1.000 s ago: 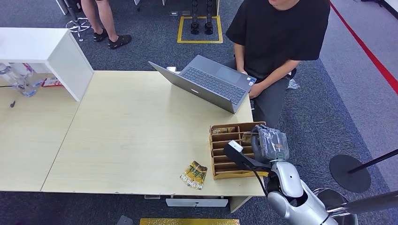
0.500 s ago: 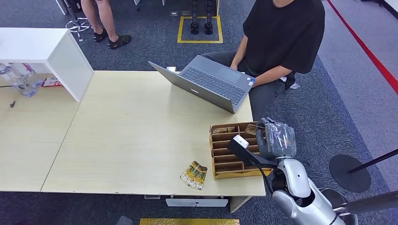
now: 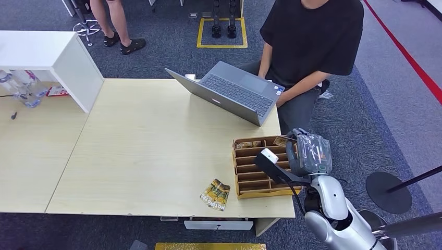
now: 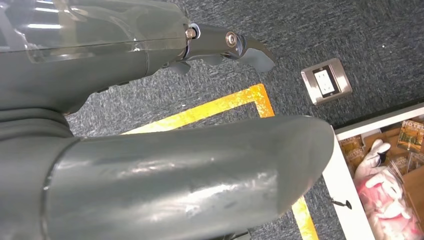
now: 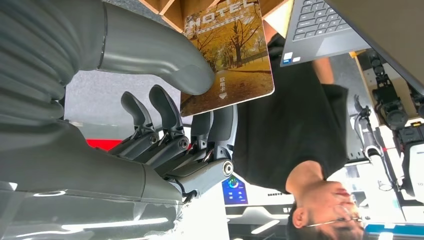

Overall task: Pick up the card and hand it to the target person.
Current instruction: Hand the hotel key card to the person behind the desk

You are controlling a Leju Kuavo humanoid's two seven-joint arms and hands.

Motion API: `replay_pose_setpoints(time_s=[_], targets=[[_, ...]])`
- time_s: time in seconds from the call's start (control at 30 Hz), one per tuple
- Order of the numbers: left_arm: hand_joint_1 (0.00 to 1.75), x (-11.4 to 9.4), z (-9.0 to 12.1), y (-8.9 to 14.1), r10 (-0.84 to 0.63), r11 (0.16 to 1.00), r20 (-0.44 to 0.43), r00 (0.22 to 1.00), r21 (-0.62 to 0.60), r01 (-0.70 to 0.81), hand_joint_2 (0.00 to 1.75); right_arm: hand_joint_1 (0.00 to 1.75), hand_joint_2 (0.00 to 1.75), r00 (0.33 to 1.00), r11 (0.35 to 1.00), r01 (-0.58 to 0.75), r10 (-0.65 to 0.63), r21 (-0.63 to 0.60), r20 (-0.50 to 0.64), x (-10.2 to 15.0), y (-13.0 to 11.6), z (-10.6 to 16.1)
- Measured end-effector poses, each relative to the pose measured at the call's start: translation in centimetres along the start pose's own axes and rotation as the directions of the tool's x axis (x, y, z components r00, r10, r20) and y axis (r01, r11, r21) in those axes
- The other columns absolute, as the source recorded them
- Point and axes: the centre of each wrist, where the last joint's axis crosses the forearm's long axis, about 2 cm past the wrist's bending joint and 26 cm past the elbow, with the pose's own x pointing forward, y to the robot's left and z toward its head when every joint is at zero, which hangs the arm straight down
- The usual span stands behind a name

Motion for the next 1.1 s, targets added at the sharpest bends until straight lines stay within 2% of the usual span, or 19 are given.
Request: replay_pose_setpoints(time_s=[0.33, 0.47, 0.83, 1.1], targets=[[0.0, -0.1, 0.0, 0.0, 0.002, 1.0, 0.0, 1.0, 0.006, -0.002, 0.0, 1.52, 1.75, 0.998, 0.995, 0.067, -0.067, -0.077, -0.005, -0.1, -2.5, -0.8], [0.0, 0.0, 0.0, 0.0, -0.002, 1.0, 0.0, 1.0, 0.005, 0.002, 0.0, 1.51, 1.75, 0.997, 0.989, 0.072, -0.072, -0.126, -0.001, -0.5, -4.0, -2.0], [0.0, 0.4, -0.2, 0.2, -0.014, 1.0, 0.005, 1.0, -0.001, 0.014, 0.0, 1.46, 1.75, 1.0, 0.97, 0.029, -0.028, -0.243, 0.006, -1.4, -7.3, -4.8], [0.0, 0.7, -0.4, 0.3, -0.025, 1.0, 0.004, 1.0, -0.005, 0.025, 0.0, 1.47, 1.75, 1.0, 0.957, -0.025, 0.026, -0.288, -0.002, -2.1, -7.8, -5.3]])
